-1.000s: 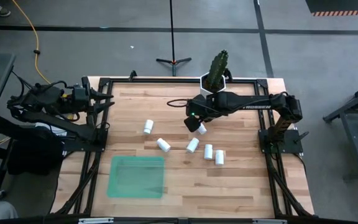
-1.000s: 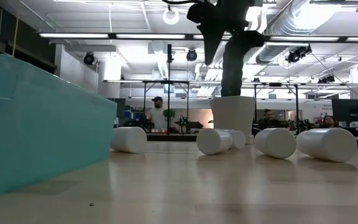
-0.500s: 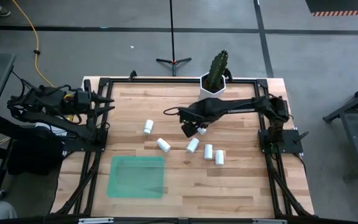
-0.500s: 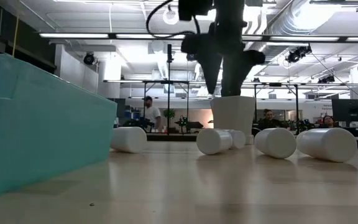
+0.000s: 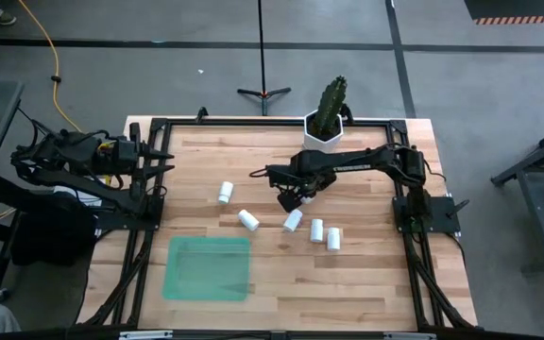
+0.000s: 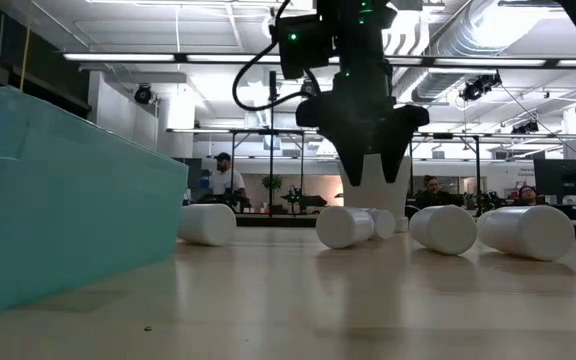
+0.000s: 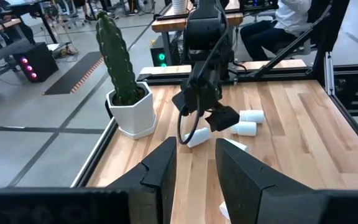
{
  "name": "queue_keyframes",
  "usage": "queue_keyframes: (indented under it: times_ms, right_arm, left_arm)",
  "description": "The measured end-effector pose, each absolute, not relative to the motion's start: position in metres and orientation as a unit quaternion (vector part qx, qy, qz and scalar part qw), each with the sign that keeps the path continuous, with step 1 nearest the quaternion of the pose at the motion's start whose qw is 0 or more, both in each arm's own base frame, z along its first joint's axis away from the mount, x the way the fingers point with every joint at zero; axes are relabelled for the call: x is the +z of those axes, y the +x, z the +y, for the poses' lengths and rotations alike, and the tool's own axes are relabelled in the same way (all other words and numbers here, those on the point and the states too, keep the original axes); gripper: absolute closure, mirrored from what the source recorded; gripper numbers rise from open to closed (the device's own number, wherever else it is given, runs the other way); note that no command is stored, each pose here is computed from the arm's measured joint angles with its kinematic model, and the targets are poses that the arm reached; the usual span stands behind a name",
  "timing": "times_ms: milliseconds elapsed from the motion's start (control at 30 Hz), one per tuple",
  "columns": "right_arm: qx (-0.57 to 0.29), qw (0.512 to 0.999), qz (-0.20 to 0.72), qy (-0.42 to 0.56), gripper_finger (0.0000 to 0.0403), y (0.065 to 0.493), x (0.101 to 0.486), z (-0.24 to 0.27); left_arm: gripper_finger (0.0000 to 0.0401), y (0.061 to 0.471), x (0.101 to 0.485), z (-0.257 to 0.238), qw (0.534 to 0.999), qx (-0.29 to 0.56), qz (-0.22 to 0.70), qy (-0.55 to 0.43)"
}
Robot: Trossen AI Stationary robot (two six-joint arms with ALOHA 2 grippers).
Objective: Pick and place pill bottles into a basket
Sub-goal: Put the white pill bottle into the green bin
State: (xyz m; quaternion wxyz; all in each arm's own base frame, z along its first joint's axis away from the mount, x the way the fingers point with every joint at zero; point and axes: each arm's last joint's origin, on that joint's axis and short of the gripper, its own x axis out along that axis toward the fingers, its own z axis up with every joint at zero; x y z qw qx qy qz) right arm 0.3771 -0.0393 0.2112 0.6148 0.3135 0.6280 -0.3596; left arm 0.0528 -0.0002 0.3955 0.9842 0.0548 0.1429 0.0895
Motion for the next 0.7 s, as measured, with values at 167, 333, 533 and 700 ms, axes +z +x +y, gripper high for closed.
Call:
queue_keyframes:
  times_ms: [167,333,533,700]
  right_arm:
    - [-0.352,0.62,0.624,0.32,0.011,0.378,0.211,-0.047]
    - [-0.353,0.622,0.621,0.319,0.011,0.377,0.211,-0.057]
    - [-0.344,0.608,0.634,0.331,0.011,0.371,0.196,-0.063]
    - [-0.327,0.596,0.646,0.347,0.011,0.365,0.175,-0.059]
  left_arm:
    - [0.0254,0.053,0.395,0.0,0.984,0.09,0.143,0.055]
    - [0.0254,0.053,0.395,0.0,0.984,0.09,0.143,0.055]
    - [0.0254,0.053,0.395,0.0,0.984,0.09,0.143,0.055]
    - [0.0254,0.053,0.395,0.0,0.984,0.09,0.143,0.055]
